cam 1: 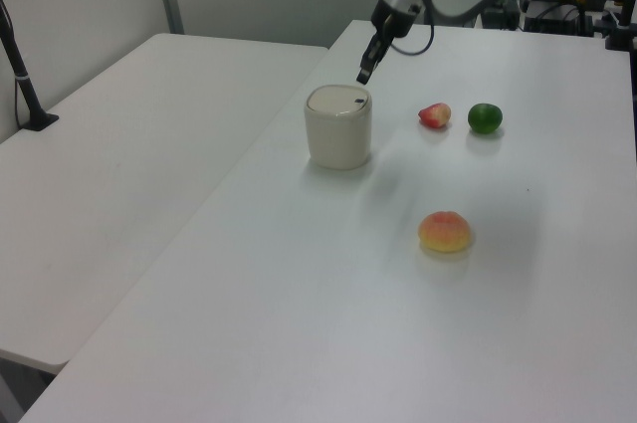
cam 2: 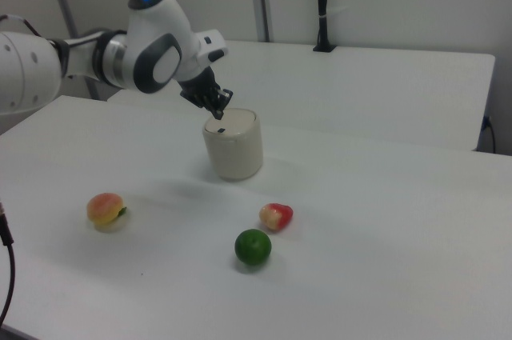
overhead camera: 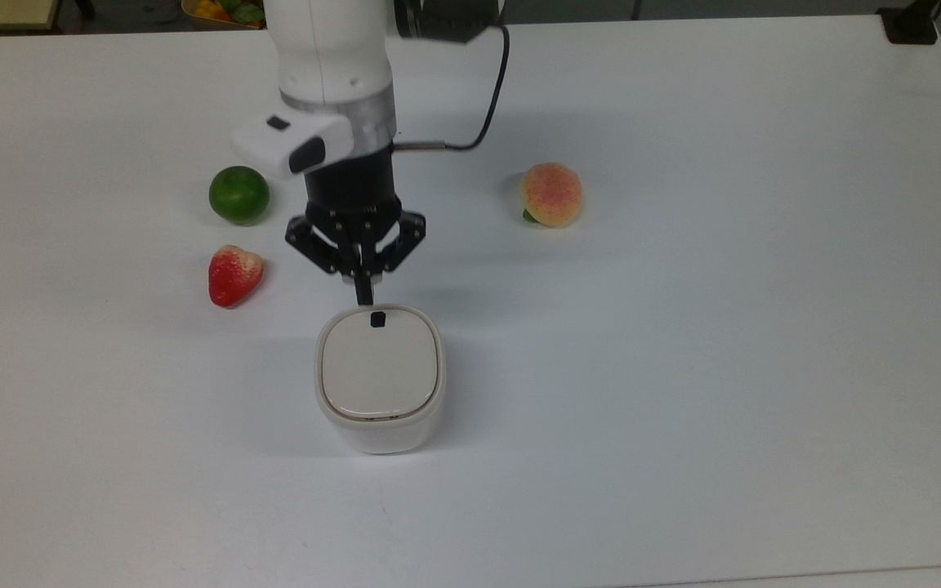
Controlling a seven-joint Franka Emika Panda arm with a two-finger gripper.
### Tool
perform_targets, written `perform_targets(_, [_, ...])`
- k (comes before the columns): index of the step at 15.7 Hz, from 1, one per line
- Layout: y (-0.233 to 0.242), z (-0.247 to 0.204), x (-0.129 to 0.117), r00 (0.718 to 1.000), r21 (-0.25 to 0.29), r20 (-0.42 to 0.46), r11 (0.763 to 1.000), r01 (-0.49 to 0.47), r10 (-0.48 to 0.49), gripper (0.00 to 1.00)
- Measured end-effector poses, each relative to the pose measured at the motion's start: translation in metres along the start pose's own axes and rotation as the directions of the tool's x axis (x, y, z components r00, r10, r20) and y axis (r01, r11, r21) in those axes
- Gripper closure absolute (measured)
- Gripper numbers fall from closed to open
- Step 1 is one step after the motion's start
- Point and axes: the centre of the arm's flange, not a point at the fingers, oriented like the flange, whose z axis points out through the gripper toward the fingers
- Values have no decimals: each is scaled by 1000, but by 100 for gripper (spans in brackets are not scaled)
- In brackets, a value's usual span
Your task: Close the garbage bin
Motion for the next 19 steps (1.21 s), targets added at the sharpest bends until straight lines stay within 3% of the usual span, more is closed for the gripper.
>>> perform_targets(4, [1,-49,-7,994,17,98,999,-44,42,96])
perform_targets(5, [0,-62,-10,990,20,129,998,-57,54,91])
perform_targets(14, [-4,-147,-45,935,31,342,993,-112,94,2])
perform_targets(19, [-14,-176,-61,896,12,416,984,-178,157,0])
